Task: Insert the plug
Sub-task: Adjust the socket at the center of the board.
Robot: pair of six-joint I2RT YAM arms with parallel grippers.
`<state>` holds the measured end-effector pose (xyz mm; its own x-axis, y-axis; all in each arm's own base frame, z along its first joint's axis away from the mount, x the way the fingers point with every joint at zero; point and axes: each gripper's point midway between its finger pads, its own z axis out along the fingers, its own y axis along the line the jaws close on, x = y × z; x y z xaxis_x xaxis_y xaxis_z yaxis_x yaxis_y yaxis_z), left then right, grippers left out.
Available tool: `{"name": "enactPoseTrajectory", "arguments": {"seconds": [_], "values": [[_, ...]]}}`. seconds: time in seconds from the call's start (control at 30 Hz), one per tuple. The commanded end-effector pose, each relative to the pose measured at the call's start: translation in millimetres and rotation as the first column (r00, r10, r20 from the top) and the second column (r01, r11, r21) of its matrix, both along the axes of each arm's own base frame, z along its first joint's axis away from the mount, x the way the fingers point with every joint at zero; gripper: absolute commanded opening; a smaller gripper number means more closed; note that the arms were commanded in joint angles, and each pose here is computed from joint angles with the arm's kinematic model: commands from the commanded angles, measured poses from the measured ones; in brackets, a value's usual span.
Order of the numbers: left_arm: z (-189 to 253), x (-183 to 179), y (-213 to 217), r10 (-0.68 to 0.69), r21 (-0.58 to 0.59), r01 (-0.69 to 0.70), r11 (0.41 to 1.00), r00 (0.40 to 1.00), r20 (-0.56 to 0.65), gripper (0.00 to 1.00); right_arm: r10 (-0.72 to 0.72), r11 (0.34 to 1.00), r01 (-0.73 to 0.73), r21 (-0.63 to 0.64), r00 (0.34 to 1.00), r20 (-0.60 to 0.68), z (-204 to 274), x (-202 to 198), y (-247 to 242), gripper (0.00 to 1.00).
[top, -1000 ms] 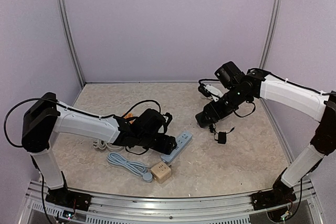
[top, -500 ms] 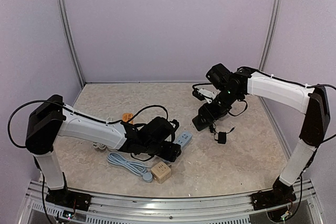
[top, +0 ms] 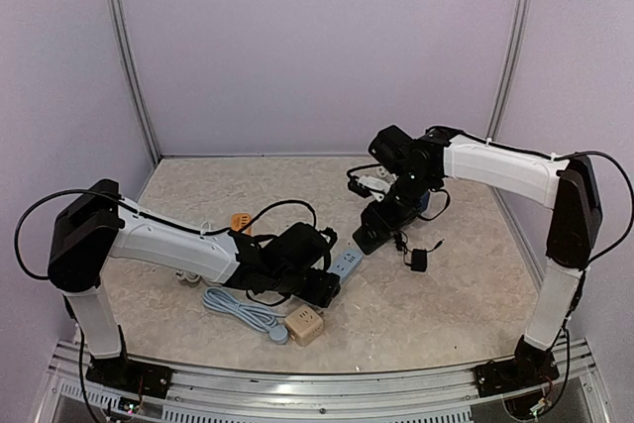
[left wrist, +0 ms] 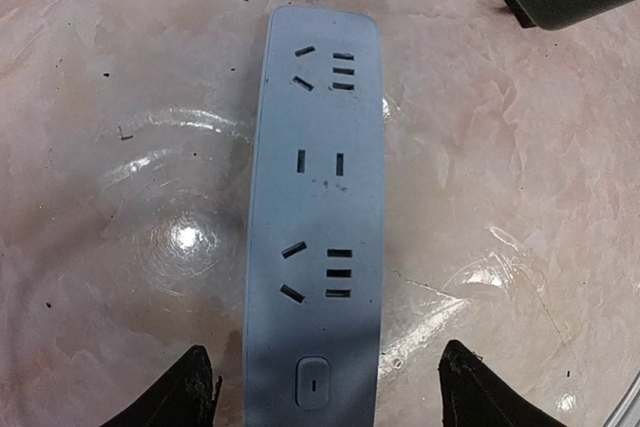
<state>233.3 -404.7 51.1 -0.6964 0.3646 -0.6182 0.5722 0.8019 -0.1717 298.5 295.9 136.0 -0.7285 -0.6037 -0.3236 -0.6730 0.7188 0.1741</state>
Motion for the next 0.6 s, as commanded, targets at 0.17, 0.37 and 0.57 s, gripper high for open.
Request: {"name": "enactPoseTrajectory", "arguments": {"seconds": [0.17,0.37,0.57], "values": [[-26,-8,20,0.050,0.100,-0.045,0.994,0.998,-0.039,0.71,0.020,1.000,-0.020,-0.011,0.999,0.036,7,7,8,0.00],[-30,-9,26,0.072,0.118,-0.066,0.991,0.996,-0.044,0.71,0.004,1.000,-0.004,0.006,0.998,0.066,17,11,8,0.00],[-31,-9,31,0.083,0.138,-0.077,0.987,0.996,-0.042,0.72,-0.004,1.000,0.003,0.012,0.996,0.088,23,12,8,0.00]]}}
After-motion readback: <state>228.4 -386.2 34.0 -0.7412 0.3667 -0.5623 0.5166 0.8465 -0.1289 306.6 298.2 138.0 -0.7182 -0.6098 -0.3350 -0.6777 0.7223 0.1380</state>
